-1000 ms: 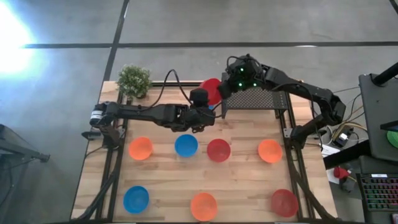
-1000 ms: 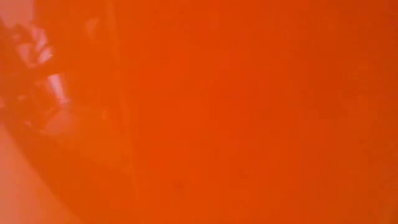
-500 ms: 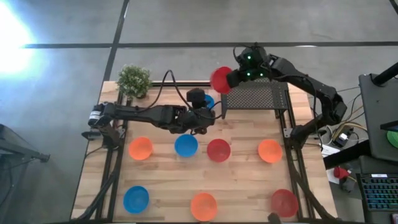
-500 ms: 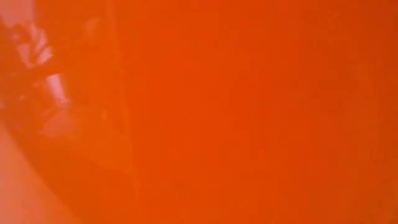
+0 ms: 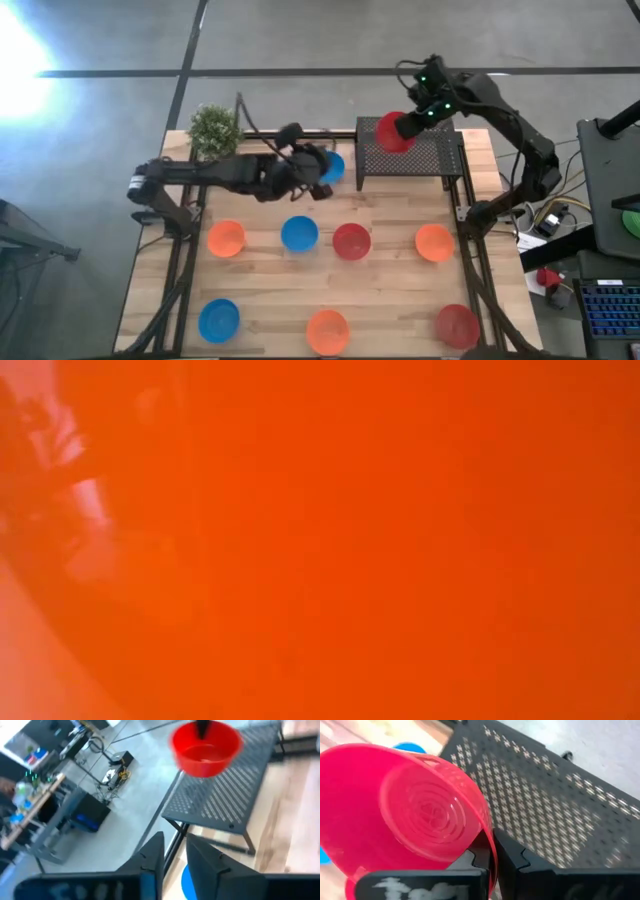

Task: Pick & Place Mini bowls
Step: Put the top red bowl on the shelf, then put the top blue bowl on the shelf

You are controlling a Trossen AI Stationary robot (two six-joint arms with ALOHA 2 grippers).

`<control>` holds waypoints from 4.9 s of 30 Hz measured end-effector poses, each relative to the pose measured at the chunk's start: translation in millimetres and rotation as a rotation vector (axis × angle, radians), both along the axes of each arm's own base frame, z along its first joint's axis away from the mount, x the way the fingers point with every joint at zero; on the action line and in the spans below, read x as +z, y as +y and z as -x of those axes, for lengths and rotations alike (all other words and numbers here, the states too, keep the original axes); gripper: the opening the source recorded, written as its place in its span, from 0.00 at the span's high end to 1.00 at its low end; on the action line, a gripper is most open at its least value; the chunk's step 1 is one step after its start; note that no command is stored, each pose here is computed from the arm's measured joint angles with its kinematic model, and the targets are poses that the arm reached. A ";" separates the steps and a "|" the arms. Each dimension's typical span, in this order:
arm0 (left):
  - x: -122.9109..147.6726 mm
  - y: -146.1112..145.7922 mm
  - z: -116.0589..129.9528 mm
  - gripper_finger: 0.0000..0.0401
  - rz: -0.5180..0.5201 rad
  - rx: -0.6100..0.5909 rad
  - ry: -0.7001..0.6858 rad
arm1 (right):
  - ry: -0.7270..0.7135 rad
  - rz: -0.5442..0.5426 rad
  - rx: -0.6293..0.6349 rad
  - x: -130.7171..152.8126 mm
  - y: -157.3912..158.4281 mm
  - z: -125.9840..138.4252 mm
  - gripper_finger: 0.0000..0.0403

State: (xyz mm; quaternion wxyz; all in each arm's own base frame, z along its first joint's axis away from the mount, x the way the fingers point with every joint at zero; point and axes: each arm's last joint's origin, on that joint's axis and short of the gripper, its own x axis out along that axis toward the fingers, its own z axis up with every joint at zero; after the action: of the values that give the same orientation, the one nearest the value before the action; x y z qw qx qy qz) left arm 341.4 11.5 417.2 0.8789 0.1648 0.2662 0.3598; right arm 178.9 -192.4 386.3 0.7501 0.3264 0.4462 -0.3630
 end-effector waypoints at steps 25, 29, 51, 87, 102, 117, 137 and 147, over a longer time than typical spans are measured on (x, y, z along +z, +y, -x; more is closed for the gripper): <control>17.5 12.0 19.6 1.00 0.027 0.049 -0.085 | 0.140 -0.116 -0.042 -5.6 -18.2 61.0 0.97; 17.5 12.0 19.6 1.00 0.027 0.049 -0.085 | 0.143 -0.128 -0.055 -5.5 -15.2 60.5 0.97; 17.0 14.3 19.5 1.00 -0.002 0.040 -0.047 | 0.144 -0.096 -0.288 -16.6 47.9 93.5 0.97; 14.2 14.3 19.2 1.00 0.023 -0.021 -0.011 | 0.137 -0.100 -0.690 -65.6 9.9 121.3 0.97; 14.2 14.4 19.2 1.00 0.015 -0.026 -0.001 | 0.157 -0.132 -0.704 -86.1 9.4 121.2 0.97; 14.2 14.4 19.2 1.00 0.015 -0.025 -0.001 | 0.140 -0.107 -0.701 -79.0 8.0 120.6 0.78; 8.7 16.9 26.2 1.00 0.058 0.010 0.043 | 0.053 -0.112 -0.527 -19.6 37.6 120.9 0.75; 12.0 25.4 52.9 1.00 0.183 0.135 -0.006 | -0.108 0.147 -0.456 28.7 90.2 134.6 0.84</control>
State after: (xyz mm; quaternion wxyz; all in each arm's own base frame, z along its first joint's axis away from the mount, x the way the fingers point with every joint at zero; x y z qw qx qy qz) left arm 288.5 36.9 429.2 0.8647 0.0643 0.3061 0.3929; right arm 44.3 -102.2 415.0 0.6930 0.3822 0.2927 -0.5366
